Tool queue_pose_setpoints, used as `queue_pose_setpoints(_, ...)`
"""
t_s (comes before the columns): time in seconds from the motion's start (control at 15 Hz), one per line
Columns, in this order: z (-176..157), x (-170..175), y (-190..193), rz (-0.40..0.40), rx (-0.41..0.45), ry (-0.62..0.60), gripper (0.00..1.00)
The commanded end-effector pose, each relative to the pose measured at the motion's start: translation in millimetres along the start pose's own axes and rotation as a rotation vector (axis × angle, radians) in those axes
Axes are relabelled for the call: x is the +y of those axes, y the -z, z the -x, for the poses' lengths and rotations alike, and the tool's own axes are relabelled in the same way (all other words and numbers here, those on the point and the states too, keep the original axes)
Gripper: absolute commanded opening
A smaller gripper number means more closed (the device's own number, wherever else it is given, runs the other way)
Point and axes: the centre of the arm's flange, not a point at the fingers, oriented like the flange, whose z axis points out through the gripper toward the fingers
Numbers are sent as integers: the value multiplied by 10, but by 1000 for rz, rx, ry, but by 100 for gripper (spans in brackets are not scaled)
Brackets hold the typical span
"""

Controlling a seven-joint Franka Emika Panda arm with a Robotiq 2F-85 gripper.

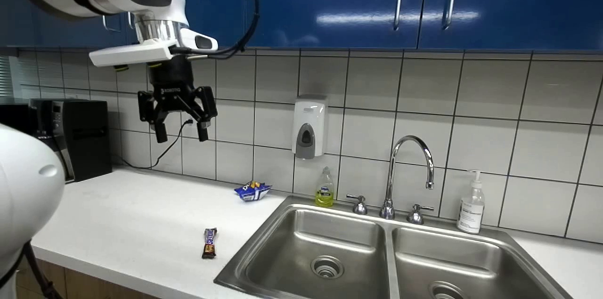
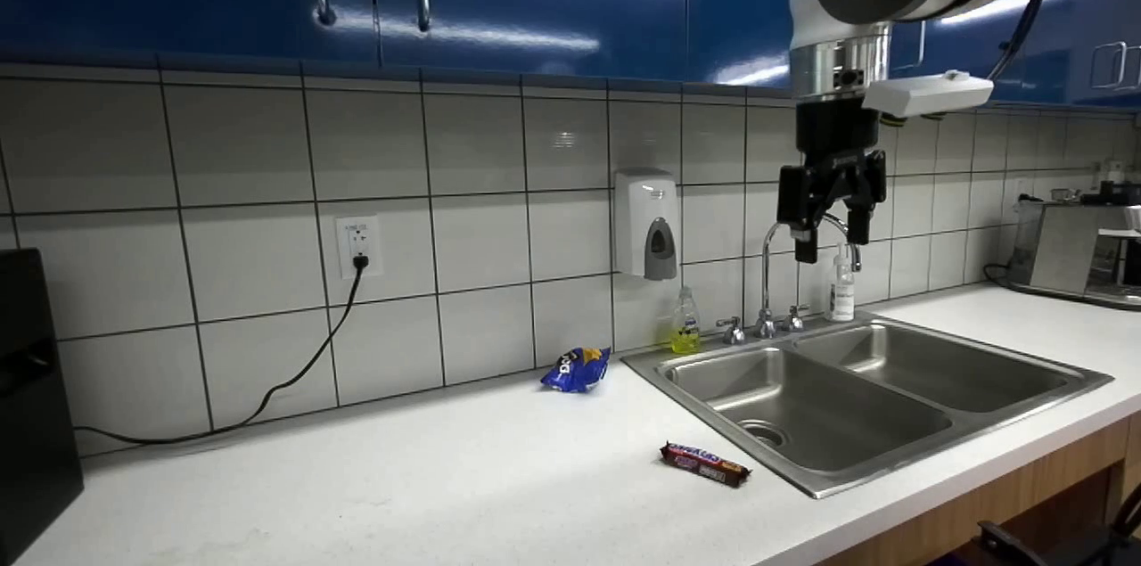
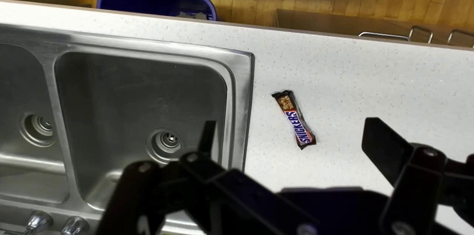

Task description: Put the brown packet in the sink on the left.

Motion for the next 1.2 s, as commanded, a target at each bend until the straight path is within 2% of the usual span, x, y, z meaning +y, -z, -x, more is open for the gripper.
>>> queue_pose_setpoints(0.0, -110, -108, -306, -9, -5, 39, 100)
queue_pose_setpoints(0.6, -548, -367, -1053, -44, 31, 118, 100)
queue_pose_setpoints(1.13, -911, -508, -1709, -76, 17, 180, 100)
